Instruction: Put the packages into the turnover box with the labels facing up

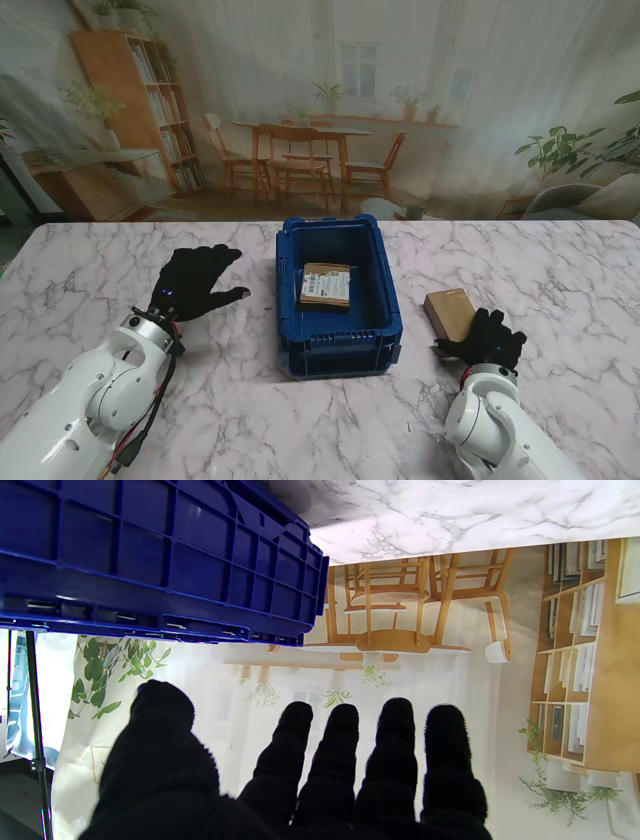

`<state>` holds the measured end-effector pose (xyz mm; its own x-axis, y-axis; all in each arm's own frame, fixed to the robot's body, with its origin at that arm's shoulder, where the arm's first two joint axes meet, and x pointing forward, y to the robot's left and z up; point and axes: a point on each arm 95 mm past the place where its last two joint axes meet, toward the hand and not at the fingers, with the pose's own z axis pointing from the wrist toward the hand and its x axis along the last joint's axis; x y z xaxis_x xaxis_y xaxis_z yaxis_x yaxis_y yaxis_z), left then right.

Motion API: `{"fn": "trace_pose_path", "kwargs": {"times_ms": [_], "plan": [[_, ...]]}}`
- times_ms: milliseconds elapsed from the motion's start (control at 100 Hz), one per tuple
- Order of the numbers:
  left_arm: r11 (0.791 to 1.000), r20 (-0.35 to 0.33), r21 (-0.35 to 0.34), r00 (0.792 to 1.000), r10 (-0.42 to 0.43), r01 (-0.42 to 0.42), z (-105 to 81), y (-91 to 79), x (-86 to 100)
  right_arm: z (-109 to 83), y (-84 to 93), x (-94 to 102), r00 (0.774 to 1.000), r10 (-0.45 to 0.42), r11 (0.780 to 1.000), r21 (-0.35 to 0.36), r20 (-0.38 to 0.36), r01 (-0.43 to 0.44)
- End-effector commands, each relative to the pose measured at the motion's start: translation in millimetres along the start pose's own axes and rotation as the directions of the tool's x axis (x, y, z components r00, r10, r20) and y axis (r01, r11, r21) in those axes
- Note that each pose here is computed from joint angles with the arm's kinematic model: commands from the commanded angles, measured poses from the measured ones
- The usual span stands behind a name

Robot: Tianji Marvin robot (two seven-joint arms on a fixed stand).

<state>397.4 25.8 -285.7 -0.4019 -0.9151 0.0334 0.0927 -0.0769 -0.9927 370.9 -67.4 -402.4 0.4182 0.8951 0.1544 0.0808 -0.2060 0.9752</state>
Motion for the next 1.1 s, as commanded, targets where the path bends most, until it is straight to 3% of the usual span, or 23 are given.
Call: {"fn": "trace_pose_path", "kwargs": {"times_ms": [0, 280, 570, 750, 920, 1090], "plan": [[1.000, -0.005, -0.018, 1.000, -0.002, 0.002, 0.6, 1.4, 0.0, -1.6, -2.0, 1.8, 1.000, 0.017, 1.000, 0.013, 0.007, -0.017], [0.999, -0.006, -0.037, 0.999, -0.041, 0.040, 6.7, 0.3, -3.2, -3.8, 5.9, 2.7, 0.997, 0.066, 0.997, -0.037, 0.026, -0.065], [0.990, -0.007, -0.059, 0.992, -0.129, 0.129, 21.1, -3.9, -3.5, -7.6, 26.6, -0.9, 0.993, 0.114, 0.988, -0.101, -0.017, -0.115], [0.973, -0.027, -0.065, 0.974, -0.224, 0.222, 28.7, -13.4, -1.9, -11.8, 48.7, 0.0, 0.981, 0.177, 0.973, -0.140, -0.074, -0.186], [0.971, -0.052, -0.061, 0.970, -0.236, 0.233, 34.2, -23.9, -2.4, -19.3, 70.8, 2.4, 0.974, 0.177, 0.966, -0.165, -0.144, -0.200], [0.974, -0.093, -0.046, 0.969, -0.227, 0.224, 38.4, -35.8, 2.1, -30.7, 98.0, 8.3, 0.951, 0.210, 0.953, -0.171, -0.226, -0.251]]}}
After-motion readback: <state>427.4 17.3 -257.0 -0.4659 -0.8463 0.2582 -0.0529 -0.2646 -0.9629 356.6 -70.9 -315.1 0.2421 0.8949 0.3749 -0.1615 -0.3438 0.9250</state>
